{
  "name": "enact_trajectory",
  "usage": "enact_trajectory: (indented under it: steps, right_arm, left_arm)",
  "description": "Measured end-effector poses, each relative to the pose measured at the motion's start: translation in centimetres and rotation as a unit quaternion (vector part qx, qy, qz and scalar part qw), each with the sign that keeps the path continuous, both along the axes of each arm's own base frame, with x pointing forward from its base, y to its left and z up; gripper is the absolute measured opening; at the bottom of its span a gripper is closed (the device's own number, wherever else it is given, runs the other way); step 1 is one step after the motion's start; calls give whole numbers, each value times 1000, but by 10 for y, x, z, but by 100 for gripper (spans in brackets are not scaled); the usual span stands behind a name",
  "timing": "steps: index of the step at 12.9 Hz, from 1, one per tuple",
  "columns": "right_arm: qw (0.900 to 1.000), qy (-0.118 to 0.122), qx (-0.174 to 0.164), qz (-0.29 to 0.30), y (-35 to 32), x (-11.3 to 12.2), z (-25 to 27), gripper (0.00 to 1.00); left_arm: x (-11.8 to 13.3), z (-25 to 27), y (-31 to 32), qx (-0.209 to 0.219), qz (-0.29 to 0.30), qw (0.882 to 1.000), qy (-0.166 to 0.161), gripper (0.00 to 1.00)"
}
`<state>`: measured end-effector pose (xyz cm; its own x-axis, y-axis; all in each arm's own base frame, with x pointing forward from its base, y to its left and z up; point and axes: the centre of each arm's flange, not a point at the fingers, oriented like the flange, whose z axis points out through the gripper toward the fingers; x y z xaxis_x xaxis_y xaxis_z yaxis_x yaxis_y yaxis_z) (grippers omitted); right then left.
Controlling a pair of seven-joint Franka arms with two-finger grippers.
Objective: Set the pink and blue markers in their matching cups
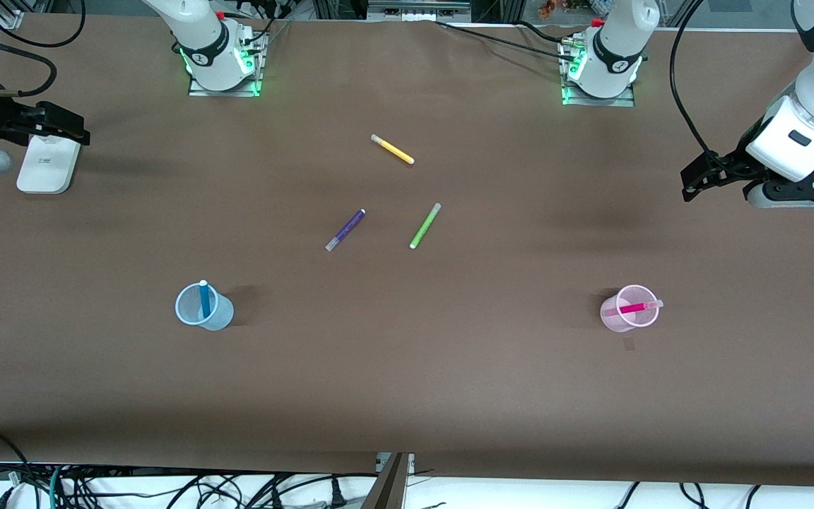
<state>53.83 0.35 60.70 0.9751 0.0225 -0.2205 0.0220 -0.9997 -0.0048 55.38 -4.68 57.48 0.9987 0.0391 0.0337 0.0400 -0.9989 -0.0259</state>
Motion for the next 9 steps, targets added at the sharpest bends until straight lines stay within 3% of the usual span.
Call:
enact_trajectory:
  steps: [9]
  right_arm:
    - [1000,-4,-18,-1,-5,1,3,100]
  left_arm:
    - [0,0,0,0,0,1000,0,100]
